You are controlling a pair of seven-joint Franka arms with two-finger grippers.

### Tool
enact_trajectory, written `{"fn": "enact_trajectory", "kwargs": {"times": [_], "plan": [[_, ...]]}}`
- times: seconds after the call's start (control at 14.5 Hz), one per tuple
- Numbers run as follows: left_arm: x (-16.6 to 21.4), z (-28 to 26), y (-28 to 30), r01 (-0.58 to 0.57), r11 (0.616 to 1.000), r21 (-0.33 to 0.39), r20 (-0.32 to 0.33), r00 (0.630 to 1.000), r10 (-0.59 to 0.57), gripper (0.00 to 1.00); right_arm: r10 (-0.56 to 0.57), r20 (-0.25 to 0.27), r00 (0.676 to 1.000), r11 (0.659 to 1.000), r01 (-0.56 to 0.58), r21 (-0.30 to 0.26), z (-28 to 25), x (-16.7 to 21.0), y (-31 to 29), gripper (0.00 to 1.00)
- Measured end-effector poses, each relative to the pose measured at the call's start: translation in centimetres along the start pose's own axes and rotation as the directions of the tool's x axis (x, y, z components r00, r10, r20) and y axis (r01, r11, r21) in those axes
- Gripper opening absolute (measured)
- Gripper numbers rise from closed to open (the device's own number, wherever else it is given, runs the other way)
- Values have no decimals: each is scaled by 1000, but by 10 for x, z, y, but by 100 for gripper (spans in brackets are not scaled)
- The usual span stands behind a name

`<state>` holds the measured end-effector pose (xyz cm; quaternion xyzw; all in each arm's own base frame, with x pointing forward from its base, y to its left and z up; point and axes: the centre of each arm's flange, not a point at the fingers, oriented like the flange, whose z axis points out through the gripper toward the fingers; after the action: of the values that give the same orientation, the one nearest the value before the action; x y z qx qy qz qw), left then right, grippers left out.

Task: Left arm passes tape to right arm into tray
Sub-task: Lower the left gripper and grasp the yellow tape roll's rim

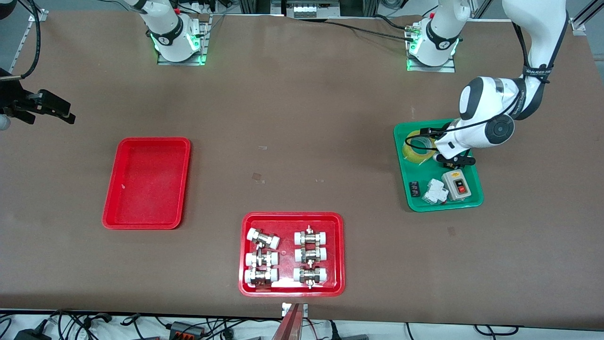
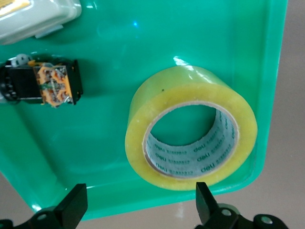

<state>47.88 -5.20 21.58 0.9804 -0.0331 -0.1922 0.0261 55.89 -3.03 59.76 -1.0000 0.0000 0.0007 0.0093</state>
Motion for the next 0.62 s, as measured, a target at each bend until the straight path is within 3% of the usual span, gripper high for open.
{"fn": "enact_trajectory", "kwargs": {"times": [0.28, 0.34, 0.41, 0.62], "plan": [[10, 23, -3, 6, 1000, -5, -3, 1000, -6, 99, 0, 0, 1000, 1000, 0, 0, 0, 0, 0, 100], [11, 26, -4, 7, 1000, -5, -3, 1000, -7, 92, 0, 0, 1000, 1000, 0, 0, 0, 0, 0, 100], [12, 27, -4, 8, 1000, -6, -4, 1000, -8, 92, 0, 0, 1000, 1000, 0, 0, 0, 0, 0, 100], [13, 26, -6, 12, 1000, -7, -8, 1000, -12, 65, 0, 0, 1000, 1000, 0, 0, 0, 0, 0, 100]]}}
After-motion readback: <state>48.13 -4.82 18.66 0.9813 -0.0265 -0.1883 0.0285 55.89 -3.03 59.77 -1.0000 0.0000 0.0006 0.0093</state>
